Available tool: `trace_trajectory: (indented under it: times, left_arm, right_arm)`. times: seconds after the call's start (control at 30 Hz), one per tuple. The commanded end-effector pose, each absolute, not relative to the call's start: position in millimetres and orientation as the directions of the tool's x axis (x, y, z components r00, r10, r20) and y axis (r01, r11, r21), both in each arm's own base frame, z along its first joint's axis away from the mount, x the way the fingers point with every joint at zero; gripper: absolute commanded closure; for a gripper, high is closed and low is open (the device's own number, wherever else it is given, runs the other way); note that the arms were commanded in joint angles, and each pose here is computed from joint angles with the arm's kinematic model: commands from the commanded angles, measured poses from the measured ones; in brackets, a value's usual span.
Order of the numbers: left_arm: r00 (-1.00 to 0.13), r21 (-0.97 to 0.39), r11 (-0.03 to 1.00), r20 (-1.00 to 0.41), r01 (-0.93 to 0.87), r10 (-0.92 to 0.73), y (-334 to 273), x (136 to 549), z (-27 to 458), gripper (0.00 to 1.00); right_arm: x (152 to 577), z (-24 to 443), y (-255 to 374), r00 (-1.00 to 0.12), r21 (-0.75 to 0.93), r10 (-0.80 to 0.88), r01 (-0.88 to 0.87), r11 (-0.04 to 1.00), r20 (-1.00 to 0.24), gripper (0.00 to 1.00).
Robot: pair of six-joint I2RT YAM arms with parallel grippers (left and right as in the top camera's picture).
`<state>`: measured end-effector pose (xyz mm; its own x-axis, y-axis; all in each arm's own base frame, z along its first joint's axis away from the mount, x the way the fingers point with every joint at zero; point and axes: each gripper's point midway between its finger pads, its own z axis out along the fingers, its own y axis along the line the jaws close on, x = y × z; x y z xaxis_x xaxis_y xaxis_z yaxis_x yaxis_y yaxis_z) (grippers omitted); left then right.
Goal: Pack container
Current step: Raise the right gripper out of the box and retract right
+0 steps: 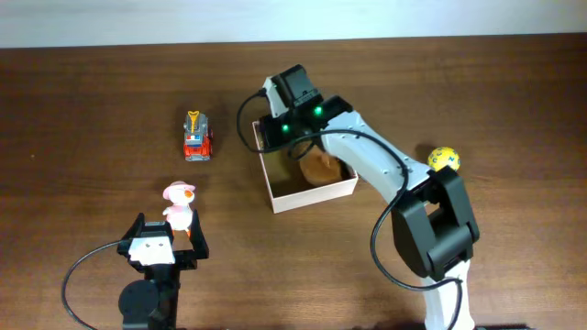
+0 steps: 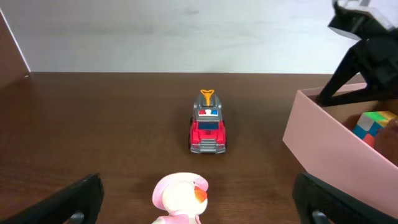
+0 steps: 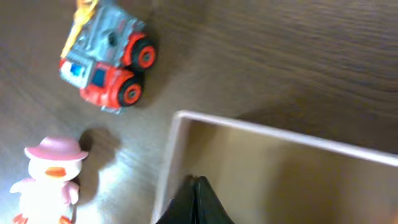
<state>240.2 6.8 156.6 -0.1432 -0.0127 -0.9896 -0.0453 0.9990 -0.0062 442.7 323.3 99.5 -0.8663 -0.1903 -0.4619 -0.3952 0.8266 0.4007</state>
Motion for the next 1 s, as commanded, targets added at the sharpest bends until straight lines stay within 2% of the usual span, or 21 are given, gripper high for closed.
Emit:
trace_trajectory:
  times: [0.0,0.03,0.07,0.1,0.2,0.3,0.37,0.43,0.47,0.57,0.7,0.97]
  left_arm:
    - [-0.145,0.011,0.999,-0.989,-0.034,0.006,5.7,240.4,153.1,0.01]
    - [-0.146,0.011,0.999,-0.989,-0.034,0.006,5.7,240.4,153.0,0.01]
    - [-0.146,0.011,0.999,-0.989,-0.034,0.006,5.7,240.4,153.0,0.01]
    - [-0.145,0.011,0.999,-0.989,-0.034,0.006,5.7,240.4,153.1,0.01]
    - [-0.145,0.011,0.999,-0.989,-0.034,0.006,5.7,240.4,153.1,0.01]
    - [-0.145,0.011,0.999,-0.989,-0.034,0.006,5.7,240.4,153.1,0.01]
    - [-0.146,0.011,0.999,-0.989,-0.034,0.006,5.7,240.4,153.0,0.01]
    - [-0.146,0.011,0.999,-0.989,-0.034,0.006,5.7,240.4,153.0,0.01]
    - [-0.145,0.011,0.999,-0.989,-0.034,0.006,5.7,240.4,153.1,0.01]
    - [-0.146,0.011,0.999,-0.989,-0.034,0.006,5.7,240.4,153.0,0.01]
    - [-0.146,0.011,0.999,-0.989,-0.034,0.006,5.7,240.4,153.0,0.01]
    - [-0.146,0.011,0.999,-0.989,-0.034,0.006,5.7,240.4,153.0,0.01]
  right_arm:
    - [466.0,105.1,291.3,-0.883,0.395,-0.107,-0.31,0.865,-0.458,0.96]
    - [469.7,107.6,282.9,-0.887,0.395,-0.094,-0.293,0.871,-0.452,0.94]
    - [474.6,113.2,273.0,-0.89,0.394,-0.077,-0.275,0.877,-0.45,0.83]
    - [478.7,117.9,265.7,-0.891,0.394,-0.063,-0.262,0.881,-0.45,0.78]
    - [495.7,144.2,237.6,-0.885,0.395,-0.01,-0.217,0.893,-0.465,0.72]
    - [507.2,176.2,214.3,-0.866,0.377,-0.012,-0.231,0.897,-0.501,0.55]
    - [509.6,196.6,203.0,-0.853,0.356,-0.029,-0.248,0.901,-0.521,0.34]
    - [513.6,213.1,184.5,-0.839,0.303,-0.037,-0.237,0.923,-0.543,0.05]
    - [516.2,217.5,168.8,-0.837,0.256,-0.025,-0.195,0.947,-0.547,0.01]
    - [518.8,220.1,107.9,-0.842,0.086,0.016,-0.036,0.996,-0.54,0.01]
    - [502.4,208.8,30.4,-0.883,-0.073,0.078,0.126,0.989,-0.463,0.01]
    - [467.2,195.8,-65.3,-0.904,-0.105,0.262,0.313,0.944,-0.338,0.01]
